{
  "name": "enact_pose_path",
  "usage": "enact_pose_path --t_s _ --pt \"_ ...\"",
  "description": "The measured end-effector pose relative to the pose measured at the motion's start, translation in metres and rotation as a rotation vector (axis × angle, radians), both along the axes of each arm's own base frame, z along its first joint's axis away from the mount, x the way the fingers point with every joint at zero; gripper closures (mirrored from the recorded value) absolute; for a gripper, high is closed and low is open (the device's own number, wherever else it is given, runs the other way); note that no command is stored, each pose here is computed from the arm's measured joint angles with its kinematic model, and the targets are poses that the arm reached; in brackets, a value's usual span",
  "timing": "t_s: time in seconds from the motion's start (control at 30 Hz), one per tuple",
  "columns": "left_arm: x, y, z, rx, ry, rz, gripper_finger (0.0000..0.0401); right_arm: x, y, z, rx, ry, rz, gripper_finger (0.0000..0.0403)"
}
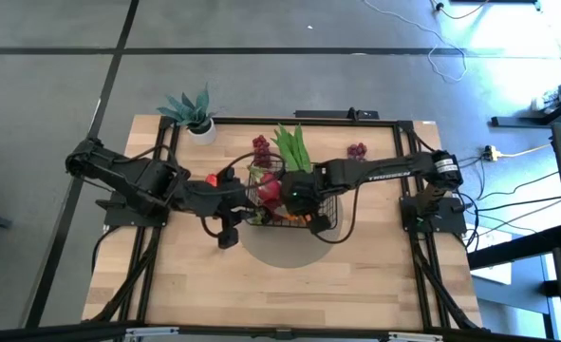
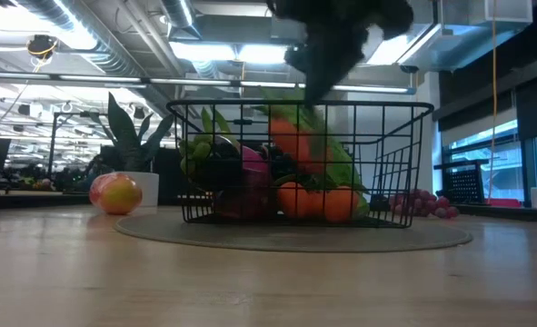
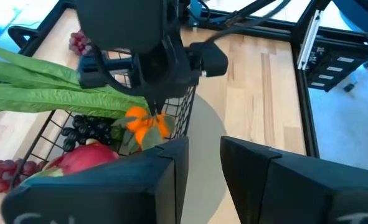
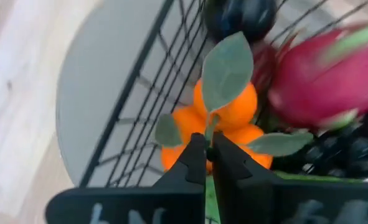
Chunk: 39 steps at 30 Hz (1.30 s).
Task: Build produce basket
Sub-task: Put the orange tangerines into the black wire basket, then put the red mango into the black wire basket
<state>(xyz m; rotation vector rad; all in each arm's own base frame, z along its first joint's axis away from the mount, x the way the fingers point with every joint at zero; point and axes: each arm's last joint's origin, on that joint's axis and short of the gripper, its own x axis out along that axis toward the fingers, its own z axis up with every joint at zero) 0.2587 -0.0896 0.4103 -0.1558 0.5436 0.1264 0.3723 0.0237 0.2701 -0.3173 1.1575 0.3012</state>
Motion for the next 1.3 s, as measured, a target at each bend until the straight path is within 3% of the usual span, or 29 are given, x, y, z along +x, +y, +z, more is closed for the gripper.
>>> enact_pose_path --t_s 0.33,0.77,0.93,1.1,1.3 --pt "0.003 0.008 0.000 -0.003 -0.001 0.031 0.0319 -0.002 -0.005 -0.013 -0.034 0.022 0.017 0.0395" --pt "0.000 0.009 -0.004 -0.064 0.039 0.090 0.0319 0.001 -0.004 -0.012 -0.040 -0.011 0.020 0.0307" --pt "-0.005 0.014 -0.010 -0.129 0.087 0.239 0.0319 0.002 -0.004 0.008 -0.034 -0.023 0.023 0.0298" --pt "-0.015 0.027 -0.021 -0.269 0.142 0.543 0.0319 0.000 -0.004 0.040 -0.031 -0.039 0.024 0.0297" --pt "-0.029 0.039 -0.034 -0.388 0.237 0.806 0.0320 -0.004 -0.004 0.071 -0.031 -0.062 0.027 0.0297"
